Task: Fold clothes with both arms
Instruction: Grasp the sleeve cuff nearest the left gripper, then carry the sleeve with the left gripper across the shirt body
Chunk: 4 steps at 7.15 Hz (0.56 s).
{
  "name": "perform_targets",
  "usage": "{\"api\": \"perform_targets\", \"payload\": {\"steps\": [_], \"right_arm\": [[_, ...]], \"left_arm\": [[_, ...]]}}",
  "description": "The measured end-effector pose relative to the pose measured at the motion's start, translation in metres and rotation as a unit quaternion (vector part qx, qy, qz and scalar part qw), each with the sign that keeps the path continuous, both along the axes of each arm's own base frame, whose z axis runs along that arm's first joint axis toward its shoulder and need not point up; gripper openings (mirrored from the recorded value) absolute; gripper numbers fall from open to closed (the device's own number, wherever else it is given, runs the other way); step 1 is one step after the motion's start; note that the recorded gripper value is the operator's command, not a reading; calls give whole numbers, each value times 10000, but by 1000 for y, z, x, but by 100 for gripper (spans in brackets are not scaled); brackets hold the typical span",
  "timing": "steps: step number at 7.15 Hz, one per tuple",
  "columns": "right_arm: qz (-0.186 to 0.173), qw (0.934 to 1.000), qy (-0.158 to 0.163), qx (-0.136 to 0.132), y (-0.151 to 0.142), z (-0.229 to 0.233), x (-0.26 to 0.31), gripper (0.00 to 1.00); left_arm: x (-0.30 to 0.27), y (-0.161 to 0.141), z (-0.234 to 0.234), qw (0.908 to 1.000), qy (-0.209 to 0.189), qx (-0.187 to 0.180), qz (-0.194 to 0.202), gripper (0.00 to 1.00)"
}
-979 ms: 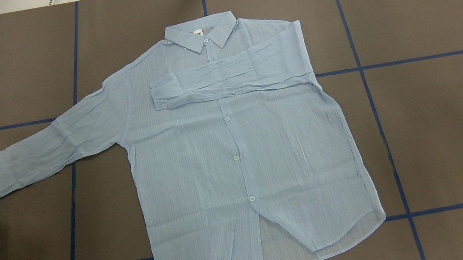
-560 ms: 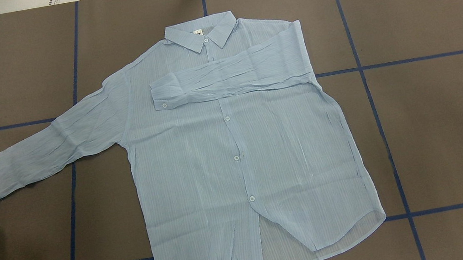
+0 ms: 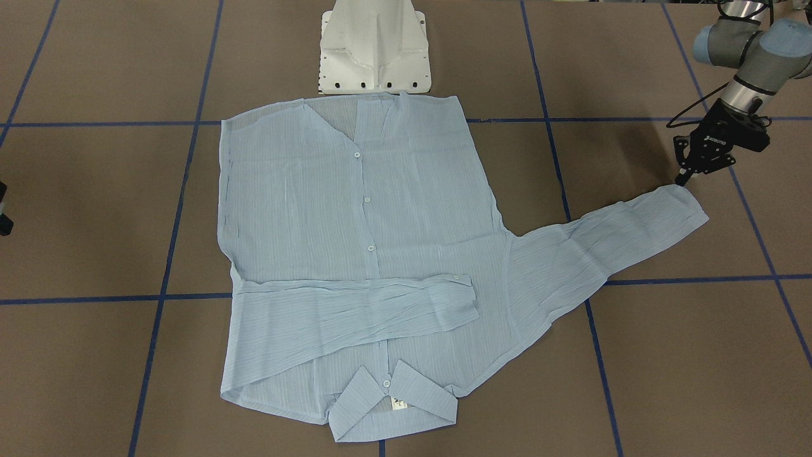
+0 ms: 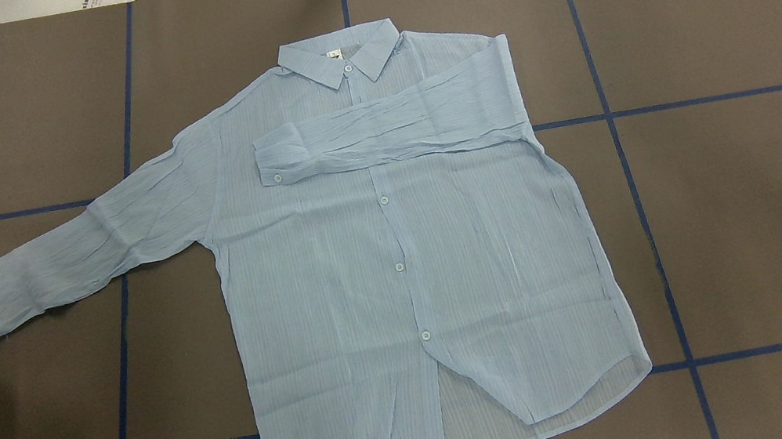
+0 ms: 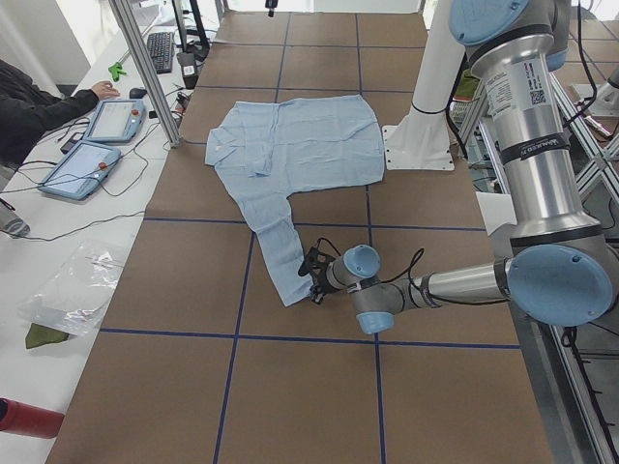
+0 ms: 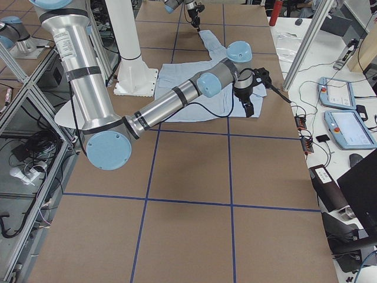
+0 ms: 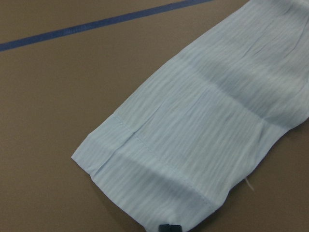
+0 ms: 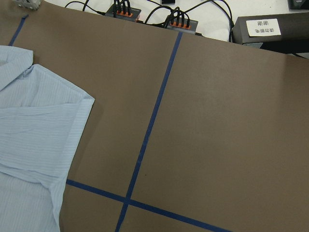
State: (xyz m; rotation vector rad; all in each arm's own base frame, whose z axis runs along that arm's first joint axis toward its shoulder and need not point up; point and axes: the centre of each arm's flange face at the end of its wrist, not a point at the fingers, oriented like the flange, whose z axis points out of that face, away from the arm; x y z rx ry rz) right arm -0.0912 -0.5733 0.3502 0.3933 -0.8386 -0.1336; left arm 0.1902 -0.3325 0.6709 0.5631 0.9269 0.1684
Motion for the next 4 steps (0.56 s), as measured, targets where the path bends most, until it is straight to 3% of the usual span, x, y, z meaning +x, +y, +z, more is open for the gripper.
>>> {"api": "perform_targets", "payload": {"steps": [2,4], "right_arm": [[-1,10000,0,-8,0,1,0,100],[-1,10000,-2,-16,0,1,-1,100]], "left_arm": [[1,-12,-43,9991,338,267,-22,0],[17,-42,-112,9933,877,743,-120,0]]}}
